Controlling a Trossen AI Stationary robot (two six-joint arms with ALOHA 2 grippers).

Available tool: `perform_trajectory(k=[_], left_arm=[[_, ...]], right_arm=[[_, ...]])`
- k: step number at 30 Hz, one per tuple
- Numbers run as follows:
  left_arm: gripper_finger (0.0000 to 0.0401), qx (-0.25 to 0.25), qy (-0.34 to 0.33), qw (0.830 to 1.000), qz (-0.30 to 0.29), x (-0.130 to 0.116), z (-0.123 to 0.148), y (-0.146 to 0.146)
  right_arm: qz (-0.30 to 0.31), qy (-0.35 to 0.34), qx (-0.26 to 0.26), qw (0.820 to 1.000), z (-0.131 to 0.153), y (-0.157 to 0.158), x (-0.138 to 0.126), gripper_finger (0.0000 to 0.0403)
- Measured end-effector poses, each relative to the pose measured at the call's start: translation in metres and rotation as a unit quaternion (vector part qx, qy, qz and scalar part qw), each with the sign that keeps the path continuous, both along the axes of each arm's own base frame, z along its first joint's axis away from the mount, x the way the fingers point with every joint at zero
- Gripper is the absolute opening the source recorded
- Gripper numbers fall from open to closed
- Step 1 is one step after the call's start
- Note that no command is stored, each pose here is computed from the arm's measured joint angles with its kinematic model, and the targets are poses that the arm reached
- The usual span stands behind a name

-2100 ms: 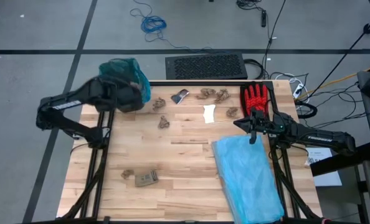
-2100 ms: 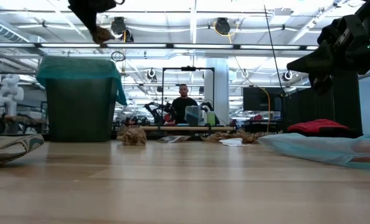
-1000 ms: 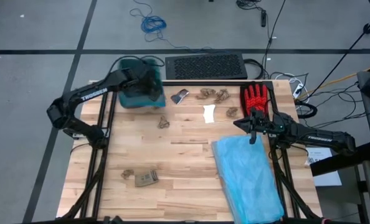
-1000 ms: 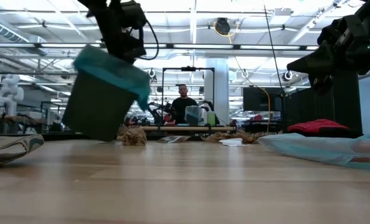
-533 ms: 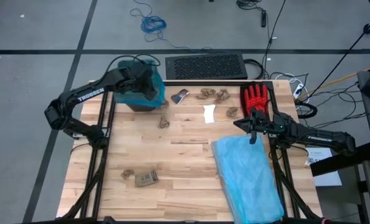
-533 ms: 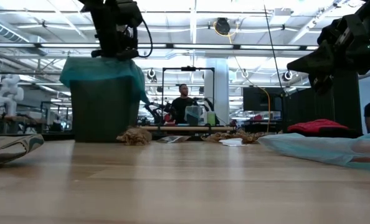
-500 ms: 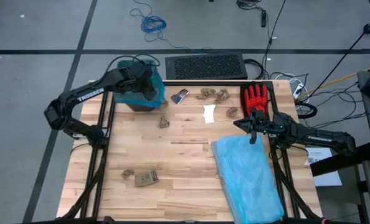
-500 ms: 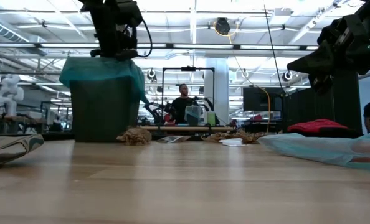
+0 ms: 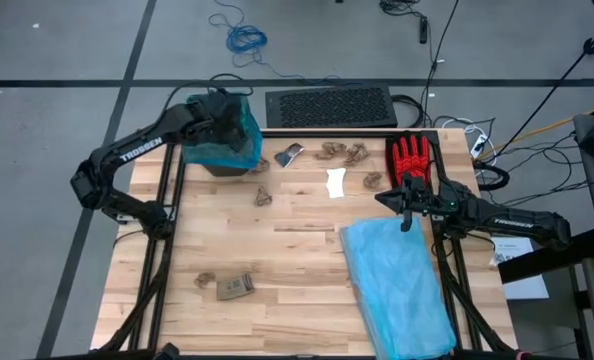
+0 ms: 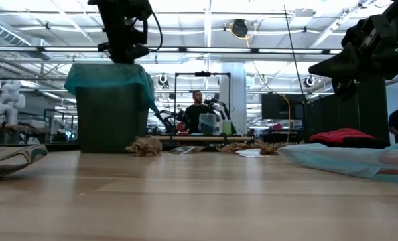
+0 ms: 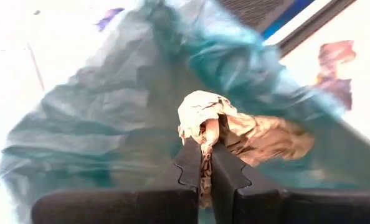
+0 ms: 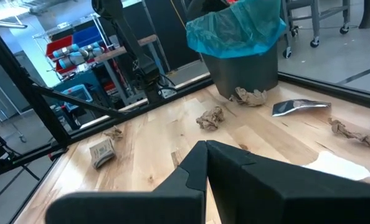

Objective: Place trash/remove bag and relplace
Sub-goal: Put the brown napkin into the trash bin

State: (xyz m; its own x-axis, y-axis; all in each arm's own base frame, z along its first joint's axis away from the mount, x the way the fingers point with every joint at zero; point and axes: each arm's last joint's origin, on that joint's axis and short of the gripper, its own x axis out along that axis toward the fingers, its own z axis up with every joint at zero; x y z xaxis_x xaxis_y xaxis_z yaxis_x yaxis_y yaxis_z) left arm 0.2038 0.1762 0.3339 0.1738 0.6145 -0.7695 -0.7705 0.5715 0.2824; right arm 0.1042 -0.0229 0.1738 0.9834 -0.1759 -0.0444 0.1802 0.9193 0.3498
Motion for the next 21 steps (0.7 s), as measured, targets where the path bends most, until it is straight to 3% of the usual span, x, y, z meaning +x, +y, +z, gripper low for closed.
perform_trajectory(k=[9, 16, 21], left_arm=[[0.0004, -0.131, -0.071, 0.987, -0.06, 0.003, -0.006, -0.008], [0.0004, -0.183, -0.108, 0.971, -0.109, 0.014, -0.006, -0.021], [0.0004, -0.186, -0.105, 0.968, -0.13, 0.019, -0.006, -0.029]], right_arm=[[0.0, -0.002, -0.001, 1.0, 0.0, 0.0, 0.0, 0.0], [0.0, -0.002, -0.001, 1.0, 0.0, 0.0, 0.0, 0.0], [0.0, -0.002, -0.001, 1.0, 0.0, 0.0, 0.0, 0.0]])
